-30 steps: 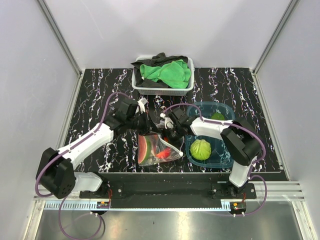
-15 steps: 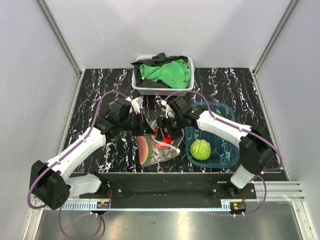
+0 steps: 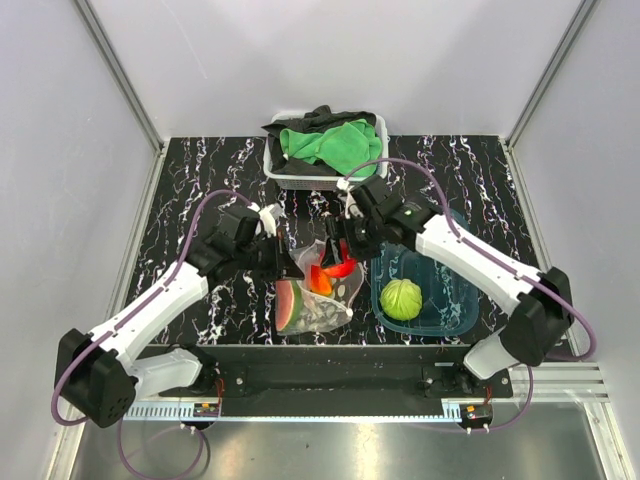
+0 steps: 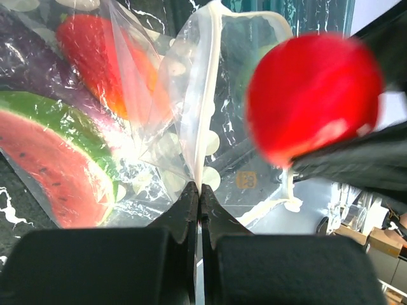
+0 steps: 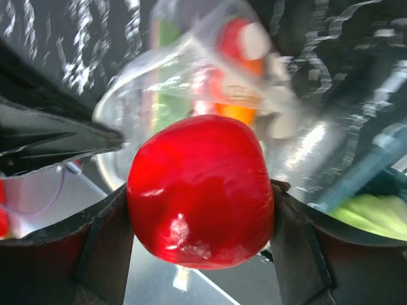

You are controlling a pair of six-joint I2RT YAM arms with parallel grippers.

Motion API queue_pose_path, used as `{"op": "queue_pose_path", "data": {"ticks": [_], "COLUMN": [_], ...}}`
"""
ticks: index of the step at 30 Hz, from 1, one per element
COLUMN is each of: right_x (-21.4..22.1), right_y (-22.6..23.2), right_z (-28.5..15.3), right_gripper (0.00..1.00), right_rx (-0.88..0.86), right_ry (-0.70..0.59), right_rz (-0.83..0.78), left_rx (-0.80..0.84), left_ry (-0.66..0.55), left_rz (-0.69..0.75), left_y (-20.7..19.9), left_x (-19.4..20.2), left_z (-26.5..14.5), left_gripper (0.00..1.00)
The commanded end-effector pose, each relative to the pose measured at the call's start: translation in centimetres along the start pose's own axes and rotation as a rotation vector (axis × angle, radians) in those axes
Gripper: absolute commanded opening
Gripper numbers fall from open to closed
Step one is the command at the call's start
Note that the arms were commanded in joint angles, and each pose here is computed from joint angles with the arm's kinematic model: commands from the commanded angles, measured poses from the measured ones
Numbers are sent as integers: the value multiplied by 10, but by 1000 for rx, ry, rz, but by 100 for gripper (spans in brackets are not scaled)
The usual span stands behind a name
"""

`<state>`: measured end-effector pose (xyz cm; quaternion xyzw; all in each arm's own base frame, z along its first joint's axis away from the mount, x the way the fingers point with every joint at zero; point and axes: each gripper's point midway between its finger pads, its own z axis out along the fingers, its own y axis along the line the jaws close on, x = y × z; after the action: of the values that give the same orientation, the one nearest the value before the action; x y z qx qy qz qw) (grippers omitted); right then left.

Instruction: Open the zip-top bag and remove the fake food

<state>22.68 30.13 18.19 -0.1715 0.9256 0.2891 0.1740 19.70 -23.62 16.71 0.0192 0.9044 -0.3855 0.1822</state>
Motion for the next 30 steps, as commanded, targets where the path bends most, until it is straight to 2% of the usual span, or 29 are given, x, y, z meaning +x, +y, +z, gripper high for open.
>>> {"op": "queue_pose_path", "data": {"ticks": [1, 8, 13, 16, 24, 28, 30], "right_x": [-18, 12, 39, 54, 80, 88, 93], "right_y": [-36, -133, -179, -201, -245, -252, -252], "right_z": [-41, -93, -107, -108, -70, -46, -40], "right_gripper": [46, 55, 57, 57, 57, 65, 66], "right_rx": [188, 470, 653, 704, 727, 701, 682], "right_ry": [-122, -247, -231, -214, -47, 29, 48], "right_rz": [61, 333, 391, 449, 562, 589, 595], "left_rx": [22, 49, 42, 46, 32, 13, 12], "left_ry": [-39, -40, -16, -10, -37, -48, -59], "left_rz": [34, 35, -15, -51, -88, -87, -92], "left_y": [-4, -12, -11, -14, -16, -15, -16], "left_x": [-3, -6, -4, -4, -7, -11, -14], "left_z": [-10, -12, -7, -7, -13, -16, -16], "left_gripper": [0, 0, 0, 0, 0, 0, 0]}}
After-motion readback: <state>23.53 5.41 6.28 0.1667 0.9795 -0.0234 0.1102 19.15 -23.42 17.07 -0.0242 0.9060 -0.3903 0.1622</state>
